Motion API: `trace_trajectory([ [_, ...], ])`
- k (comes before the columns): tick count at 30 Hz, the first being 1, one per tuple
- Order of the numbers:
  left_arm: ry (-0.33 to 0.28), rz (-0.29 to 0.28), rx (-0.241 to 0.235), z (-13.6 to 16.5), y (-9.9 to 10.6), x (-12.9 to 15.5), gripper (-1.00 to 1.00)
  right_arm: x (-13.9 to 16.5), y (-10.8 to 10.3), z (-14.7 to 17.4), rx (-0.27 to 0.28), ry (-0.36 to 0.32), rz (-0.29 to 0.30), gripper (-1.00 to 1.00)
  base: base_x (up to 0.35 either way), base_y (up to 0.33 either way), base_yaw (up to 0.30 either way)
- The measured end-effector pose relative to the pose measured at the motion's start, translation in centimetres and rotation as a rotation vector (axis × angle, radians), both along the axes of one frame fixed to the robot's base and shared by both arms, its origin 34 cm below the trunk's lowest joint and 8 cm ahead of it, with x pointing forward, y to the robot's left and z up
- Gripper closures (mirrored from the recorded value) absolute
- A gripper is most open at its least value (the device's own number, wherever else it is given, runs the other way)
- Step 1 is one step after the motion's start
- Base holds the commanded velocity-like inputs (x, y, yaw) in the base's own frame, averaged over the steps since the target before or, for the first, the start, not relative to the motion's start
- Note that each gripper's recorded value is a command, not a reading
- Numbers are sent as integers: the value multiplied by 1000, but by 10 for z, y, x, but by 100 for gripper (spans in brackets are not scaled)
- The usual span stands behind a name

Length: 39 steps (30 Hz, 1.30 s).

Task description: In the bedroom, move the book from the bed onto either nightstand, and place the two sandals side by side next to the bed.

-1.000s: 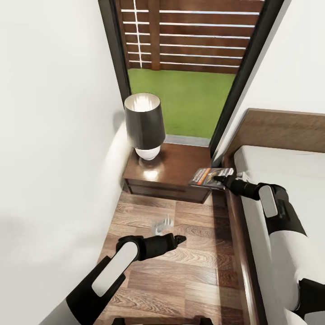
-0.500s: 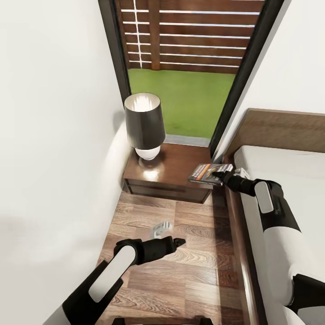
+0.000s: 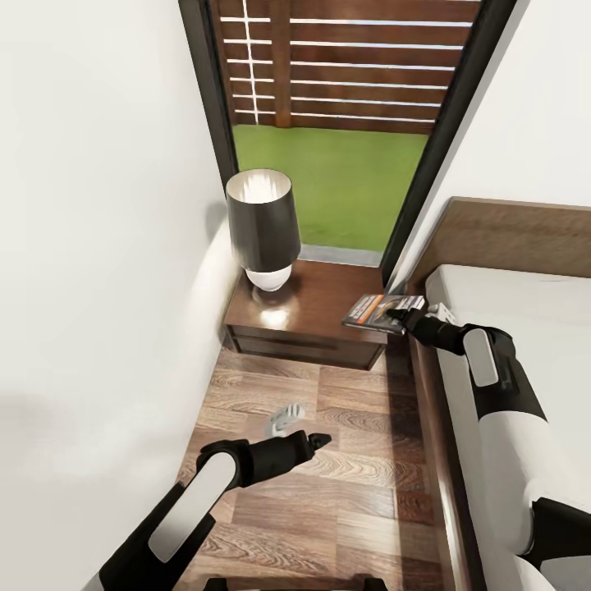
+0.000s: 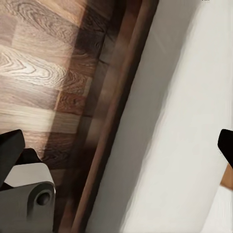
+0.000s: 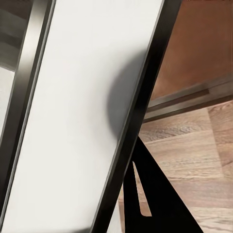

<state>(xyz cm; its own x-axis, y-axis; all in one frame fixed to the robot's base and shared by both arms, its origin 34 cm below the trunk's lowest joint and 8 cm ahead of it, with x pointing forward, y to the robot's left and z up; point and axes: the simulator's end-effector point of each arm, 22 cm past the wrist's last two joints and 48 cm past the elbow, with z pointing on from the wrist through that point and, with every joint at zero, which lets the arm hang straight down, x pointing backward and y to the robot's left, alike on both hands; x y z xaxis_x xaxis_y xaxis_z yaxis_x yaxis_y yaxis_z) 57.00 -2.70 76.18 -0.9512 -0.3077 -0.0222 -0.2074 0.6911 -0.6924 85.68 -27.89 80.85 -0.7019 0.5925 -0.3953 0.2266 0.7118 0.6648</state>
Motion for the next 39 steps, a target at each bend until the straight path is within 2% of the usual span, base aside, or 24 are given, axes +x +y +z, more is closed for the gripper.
trace_trajectory([
  [11, 15, 9, 6, -6, 4, -6, -100, -2, -5, -2, -5, 4, -5, 100, 1, 0, 0],
  [16, 5, 1, 33, -11, 10, -7, -100, -4, -7, -2, -7, 6, -6, 100, 89, 0, 0],
  [25, -23, -14, 79, -16, 16, -6, -100, -5, -12, -3, -2, 4, -18, 100, 243, 0, 0],
  [39, -31, -23, 90, -17, 15, -6, -100, -7, -20, -6, 15, 5, -45, 100, 269, 0, 0],
])
